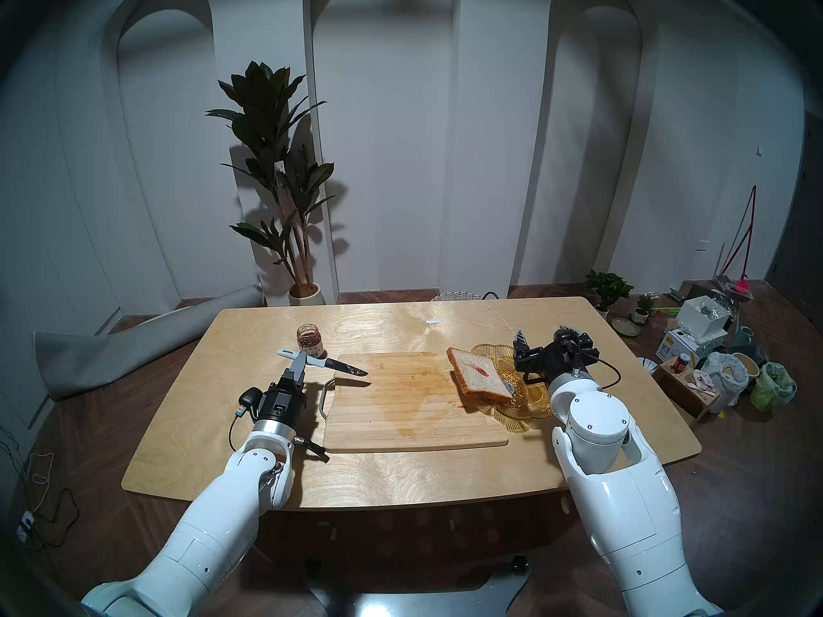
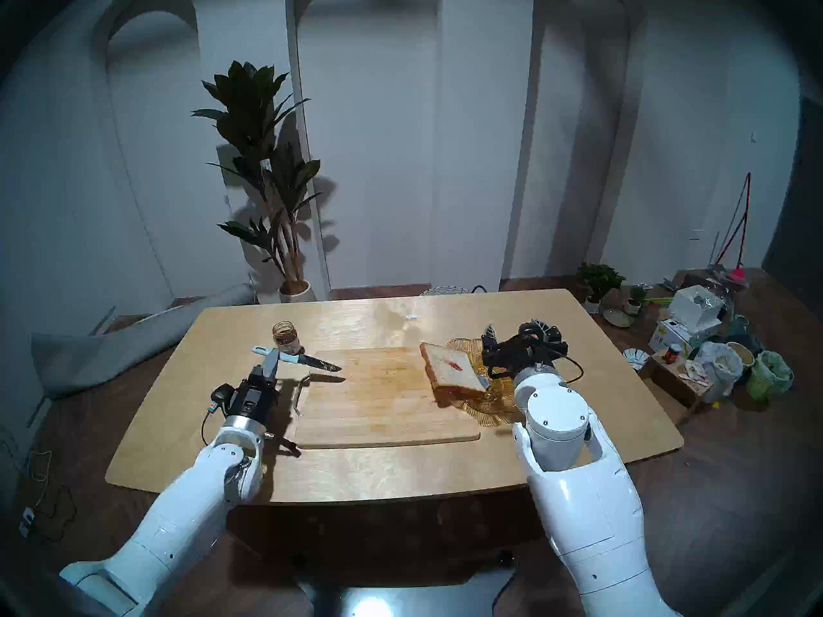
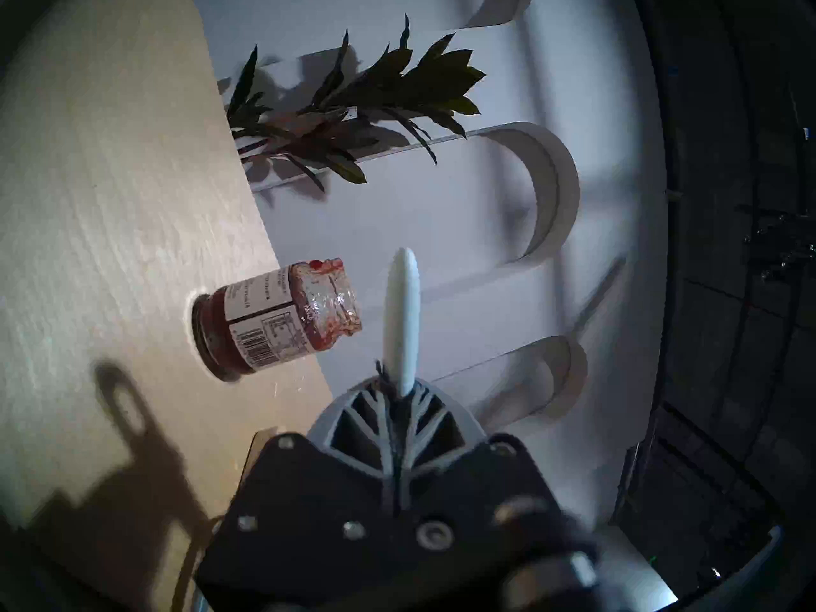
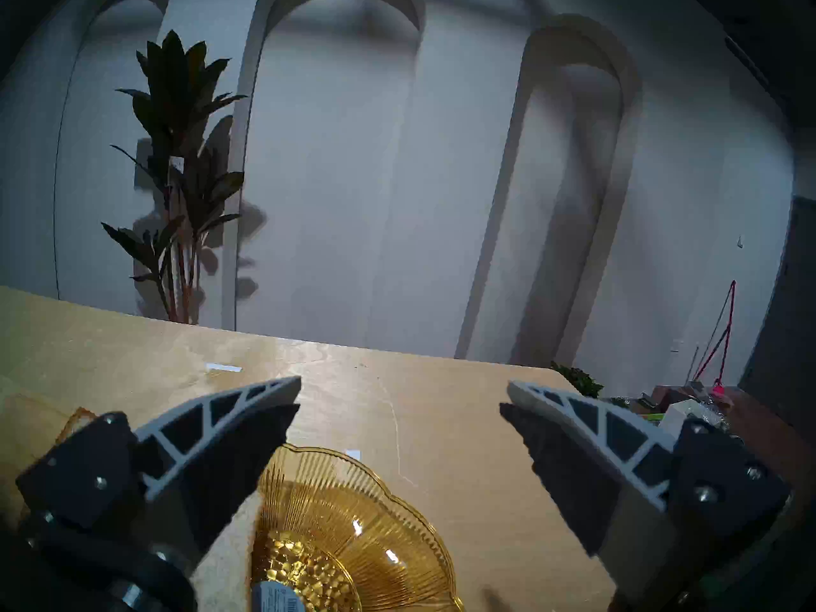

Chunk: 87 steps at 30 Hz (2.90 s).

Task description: Spread jam over the slice of bread with the knife

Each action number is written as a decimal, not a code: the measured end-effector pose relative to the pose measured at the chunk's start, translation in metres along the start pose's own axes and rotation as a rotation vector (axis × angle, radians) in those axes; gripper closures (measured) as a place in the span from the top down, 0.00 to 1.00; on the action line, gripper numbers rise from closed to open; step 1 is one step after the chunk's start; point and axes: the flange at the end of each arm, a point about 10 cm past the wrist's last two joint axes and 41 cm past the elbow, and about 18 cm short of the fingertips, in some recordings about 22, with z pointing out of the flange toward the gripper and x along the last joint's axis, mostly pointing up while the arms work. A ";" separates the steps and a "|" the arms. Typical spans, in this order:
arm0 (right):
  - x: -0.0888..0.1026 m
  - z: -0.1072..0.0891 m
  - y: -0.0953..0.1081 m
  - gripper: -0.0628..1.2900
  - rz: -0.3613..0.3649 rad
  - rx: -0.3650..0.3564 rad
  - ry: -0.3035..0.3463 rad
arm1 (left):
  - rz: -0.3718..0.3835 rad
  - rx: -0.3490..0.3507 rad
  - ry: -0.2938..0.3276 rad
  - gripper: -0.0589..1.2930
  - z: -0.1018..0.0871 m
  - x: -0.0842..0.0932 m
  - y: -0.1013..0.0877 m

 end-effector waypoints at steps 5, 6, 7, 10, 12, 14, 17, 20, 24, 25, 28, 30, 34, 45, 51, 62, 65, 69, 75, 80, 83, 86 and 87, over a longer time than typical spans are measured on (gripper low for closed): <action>-0.001 -0.001 -0.002 0.95 0.002 0.006 0.001 | 0.006 0.015 -0.006 0.02 0.003 -0.001 -0.001; -0.001 -0.001 -0.003 0.95 0.002 0.007 0.002 | 0.006 0.022 -0.009 0.02 0.003 -0.001 -0.001; -0.001 -0.001 -0.003 0.95 0.003 0.008 0.002 | 0.005 0.036 -0.016 0.02 0.003 -0.002 -0.001; 0.000 -0.002 -0.006 0.95 0.001 0.008 0.004 | 0.004 0.081 -0.037 0.02 0.005 -0.003 0.003; 0.000 -0.002 -0.006 0.95 0.001 0.008 0.005 | 0.003 0.091 -0.041 0.02 0.005 -0.003 0.005; 0.000 -0.002 -0.008 0.95 0.001 0.008 0.006 | 0.005 0.106 -0.048 0.02 0.005 -0.003 0.008; 0.001 -0.002 -0.011 0.95 0.003 0.008 0.006 | 0.015 0.140 -0.044 0.02 0.004 -0.001 0.015; 0.001 -0.002 -0.013 0.95 0.006 0.008 0.007 | 0.021 0.168 -0.034 0.02 0.003 0.001 0.016; 0.004 -0.003 -0.016 0.95 0.010 0.010 0.012 | 0.027 0.209 -0.023 0.02 0.002 0.003 0.013; 0.004 -0.003 -0.016 0.95 0.011 0.010 0.013 | 0.028 0.213 -0.023 0.02 0.001 0.003 0.013; 0.007 -0.004 -0.018 0.95 0.013 0.010 0.017 | 0.029 0.236 -0.020 0.02 0.001 0.002 0.010; 0.008 -0.004 -0.018 0.95 0.015 0.010 0.019 | 0.030 0.246 -0.019 0.02 0.001 0.001 0.008; 0.012 -0.006 -0.021 0.95 0.017 0.011 0.021 | 0.035 0.265 -0.012 0.02 0.003 -0.002 0.008; 0.017 -0.012 -0.025 0.95 0.022 0.009 0.011 | 0.049 0.295 -0.002 0.02 0.007 -0.004 0.009; 0.018 -0.015 -0.027 0.95 0.024 0.009 0.006 | 0.049 0.305 0.005 0.02 0.008 -0.005 0.010; 0.023 -0.019 -0.032 0.95 0.025 0.011 0.007 | 0.034 0.335 0.041 0.02 0.000 -0.011 0.015; 0.024 -0.020 -0.033 0.95 0.026 0.013 0.009 | 0.034 0.341 0.043 0.02 -0.003 -0.014 0.016; 0.026 -0.020 -0.035 0.95 0.026 0.015 0.011 | 0.041 0.348 0.044 0.02 -0.004 -0.020 0.018; 0.028 -0.021 -0.036 0.95 0.027 0.017 0.015 | 0.051 0.362 0.054 0.02 -0.005 -0.025 0.020; 0.029 -0.021 -0.037 0.95 0.028 0.017 0.016 | 0.053 0.372 0.061 0.02 -0.005 -0.027 0.021; 0.029 -0.021 -0.037 0.95 0.028 0.016 0.015 | 0.054 0.378 0.060 0.02 -0.005 -0.028 0.022; 0.030 -0.022 -0.037 0.95 0.029 0.016 0.016 | 0.054 0.385 0.056 0.02 -0.005 -0.029 0.023; 0.030 -0.022 -0.038 0.95 0.029 0.016 0.016 | 0.054 0.387 0.054 0.02 -0.005 -0.030 0.023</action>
